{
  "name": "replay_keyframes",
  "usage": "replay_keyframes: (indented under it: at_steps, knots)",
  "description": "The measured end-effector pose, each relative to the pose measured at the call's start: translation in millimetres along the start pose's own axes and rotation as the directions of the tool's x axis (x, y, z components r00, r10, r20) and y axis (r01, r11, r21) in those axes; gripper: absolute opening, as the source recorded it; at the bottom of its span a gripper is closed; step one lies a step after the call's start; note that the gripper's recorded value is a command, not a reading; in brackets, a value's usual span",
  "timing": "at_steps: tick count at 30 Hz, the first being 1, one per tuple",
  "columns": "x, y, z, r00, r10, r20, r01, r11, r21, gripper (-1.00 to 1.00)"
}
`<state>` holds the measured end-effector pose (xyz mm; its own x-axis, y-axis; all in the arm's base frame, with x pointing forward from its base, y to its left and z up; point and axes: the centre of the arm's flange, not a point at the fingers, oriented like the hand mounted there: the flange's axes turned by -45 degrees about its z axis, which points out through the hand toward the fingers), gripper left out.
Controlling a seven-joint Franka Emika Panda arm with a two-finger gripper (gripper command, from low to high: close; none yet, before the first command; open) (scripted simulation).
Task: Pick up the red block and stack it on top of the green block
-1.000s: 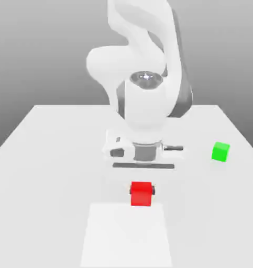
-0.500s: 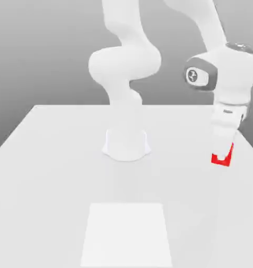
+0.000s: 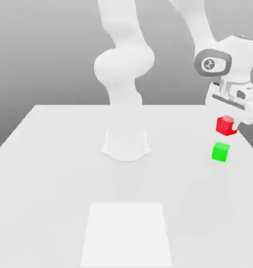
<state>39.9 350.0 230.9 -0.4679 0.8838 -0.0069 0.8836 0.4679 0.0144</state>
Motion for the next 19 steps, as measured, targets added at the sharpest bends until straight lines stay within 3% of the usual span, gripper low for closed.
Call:
replay_keyframes:
  at_steps: [19]
  knots:
    - [-0.8, -2.4, 49.7, 1.000, 0.002, -0.003, -0.002, 1.000, 0.011, -1.00]
